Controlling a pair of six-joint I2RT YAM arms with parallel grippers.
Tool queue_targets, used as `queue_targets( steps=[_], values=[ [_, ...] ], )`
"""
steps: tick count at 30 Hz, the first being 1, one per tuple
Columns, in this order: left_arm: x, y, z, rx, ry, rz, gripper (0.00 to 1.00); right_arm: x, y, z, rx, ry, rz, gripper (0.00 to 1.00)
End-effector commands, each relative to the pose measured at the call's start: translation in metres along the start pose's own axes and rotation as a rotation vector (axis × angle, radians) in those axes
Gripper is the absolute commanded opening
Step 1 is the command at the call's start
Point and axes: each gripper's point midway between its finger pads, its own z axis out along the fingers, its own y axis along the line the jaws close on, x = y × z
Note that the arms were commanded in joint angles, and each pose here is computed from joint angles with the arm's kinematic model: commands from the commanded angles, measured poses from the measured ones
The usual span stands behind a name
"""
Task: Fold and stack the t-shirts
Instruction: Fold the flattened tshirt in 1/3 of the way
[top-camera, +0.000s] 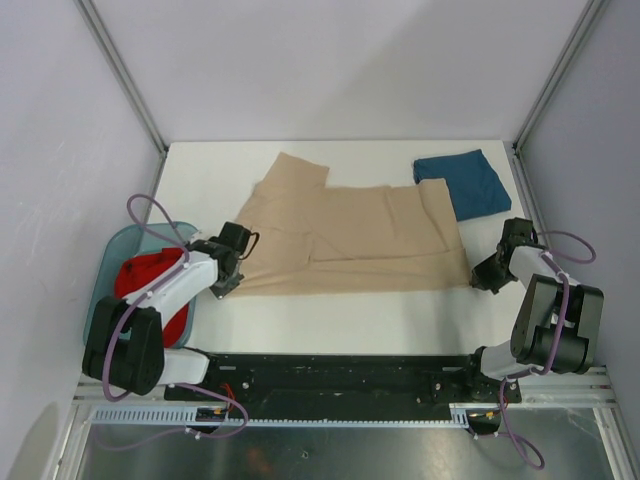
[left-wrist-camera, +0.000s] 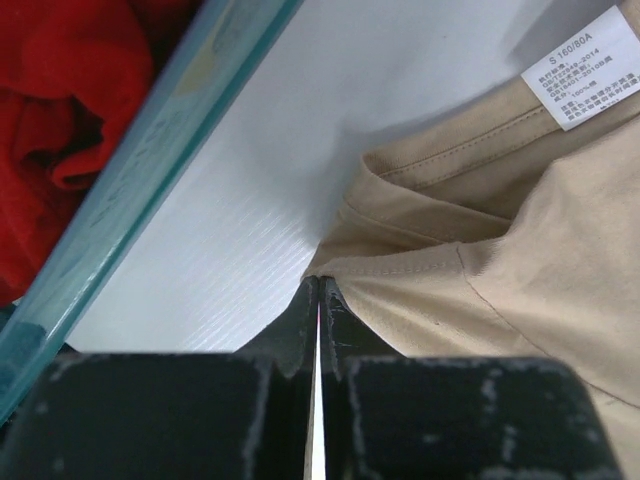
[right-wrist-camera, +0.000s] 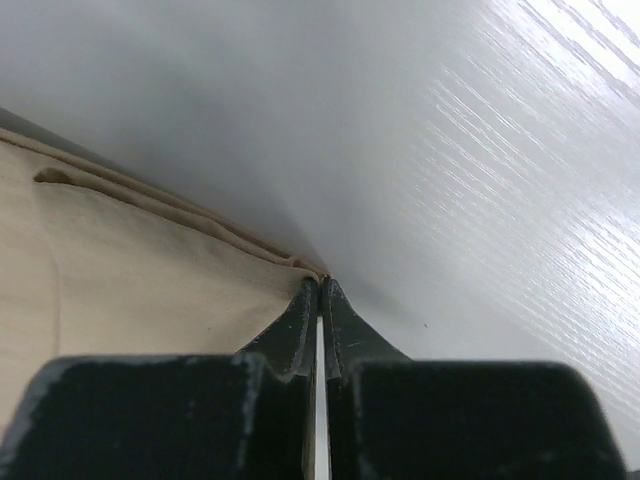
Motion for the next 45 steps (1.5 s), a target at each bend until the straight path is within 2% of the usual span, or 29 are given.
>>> queue_targets(
  steps=[1, 13, 21, 24, 26, 27, 30, 33, 39, 43, 45],
  values=[
    [0.003, 0.024, -0.004, -0.065, -0.014, -0.067, 0.0, 0.013, -0.04, -0.006, 0.188, 0.047, 0.039, 0.0],
    [0.037, 0.061, -0.021, -0.1, 0.075, -0.248, 0.0, 0.037, -0.087, -0.042, 0.407, 0.091, 0.189, 0.0],
    [0.055, 0.077, -0.024, -0.099, 0.109, -0.318, 0.0, 0.051, -0.103, -0.057, 0.464, 0.144, 0.245, 0.0],
    [0.06, 0.079, -0.024, -0.091, 0.12, -0.311, 0.06, 0.055, -0.102, -0.06, 0.451, 0.169, 0.245, 0.2],
    [0.06, 0.075, -0.028, -0.06, 0.13, -0.309, 0.19, 0.055, -0.099, -0.061, 0.423, 0.176, 0.238, 0.36],
    [0.057, 0.072, -0.031, -0.037, 0.128, -0.302, 0.28, 0.054, -0.096, -0.062, 0.406, 0.173, 0.232, 0.43],
    [0.039, 0.058, -0.048, 0.063, 0.092, -0.252, 0.52, 0.043, -0.083, -0.065, 0.334, 0.13, 0.196, 0.58],
    [0.012, 0.04, -0.074, 0.175, 0.014, -0.154, 0.65, 0.025, -0.059, -0.071, 0.252, 0.056, 0.119, 0.63],
    [-0.054, -0.028, -0.112, 0.367, -0.147, 0.11, 0.68, -0.003, 0.03, -0.084, 0.008, -0.099, -0.085, 0.64],
    [-0.099, -0.102, -0.117, 0.448, -0.216, 0.325, 0.66, -0.008, 0.082, -0.081, -0.107, -0.134, -0.178, 0.63],
    [-0.116, -0.142, -0.109, 0.492, -0.213, 0.404, 0.63, -0.011, 0.103, -0.076, -0.153, -0.141, -0.209, 0.63]
  ],
)
